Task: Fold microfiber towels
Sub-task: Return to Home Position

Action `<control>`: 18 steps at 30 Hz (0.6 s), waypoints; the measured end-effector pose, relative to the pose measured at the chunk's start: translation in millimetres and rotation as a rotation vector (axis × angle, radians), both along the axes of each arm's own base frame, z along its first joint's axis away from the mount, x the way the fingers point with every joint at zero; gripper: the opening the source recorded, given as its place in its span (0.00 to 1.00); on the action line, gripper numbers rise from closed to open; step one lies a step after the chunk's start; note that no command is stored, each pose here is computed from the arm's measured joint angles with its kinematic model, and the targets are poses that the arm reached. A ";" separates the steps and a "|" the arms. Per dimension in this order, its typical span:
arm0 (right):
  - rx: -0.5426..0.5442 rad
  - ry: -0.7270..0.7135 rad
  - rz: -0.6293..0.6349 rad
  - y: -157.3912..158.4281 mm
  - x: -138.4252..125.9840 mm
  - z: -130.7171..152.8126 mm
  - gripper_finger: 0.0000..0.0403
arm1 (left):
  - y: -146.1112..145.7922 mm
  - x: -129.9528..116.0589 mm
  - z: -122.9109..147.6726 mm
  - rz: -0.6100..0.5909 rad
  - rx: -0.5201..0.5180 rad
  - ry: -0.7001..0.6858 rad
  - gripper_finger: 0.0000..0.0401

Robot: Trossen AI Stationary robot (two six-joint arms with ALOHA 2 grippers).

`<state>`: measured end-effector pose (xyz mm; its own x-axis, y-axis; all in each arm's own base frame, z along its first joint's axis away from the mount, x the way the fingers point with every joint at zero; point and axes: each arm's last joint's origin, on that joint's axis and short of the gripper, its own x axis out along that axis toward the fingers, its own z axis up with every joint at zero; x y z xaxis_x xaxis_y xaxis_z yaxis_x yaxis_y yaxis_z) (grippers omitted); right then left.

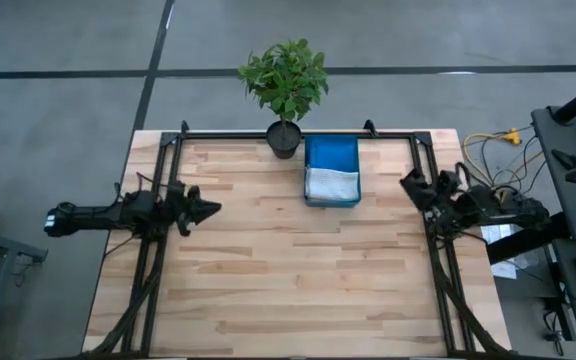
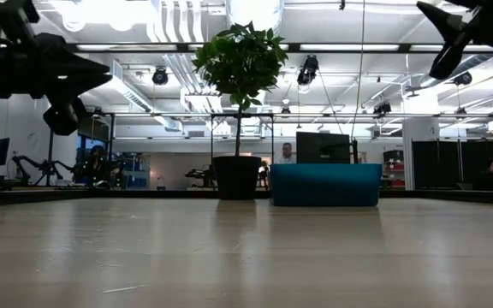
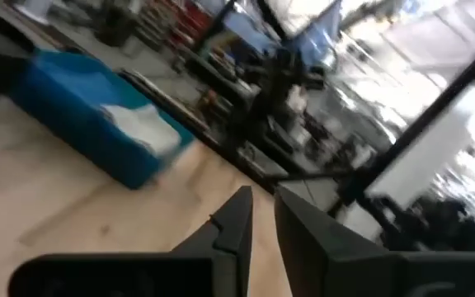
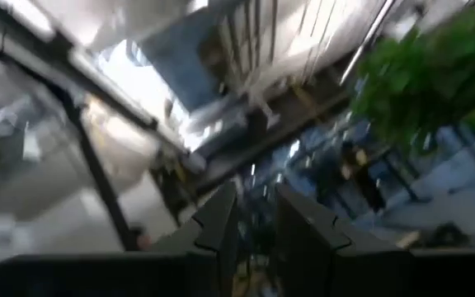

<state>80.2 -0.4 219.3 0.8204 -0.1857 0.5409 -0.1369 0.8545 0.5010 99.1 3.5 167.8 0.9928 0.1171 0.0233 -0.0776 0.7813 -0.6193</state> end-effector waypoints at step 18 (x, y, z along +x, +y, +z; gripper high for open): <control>-0.319 0.433 -0.006 4.2 15.5 -35.5 0.20 | -6.3 5.7 -8.3 -0.218 0.012 0.105 0.10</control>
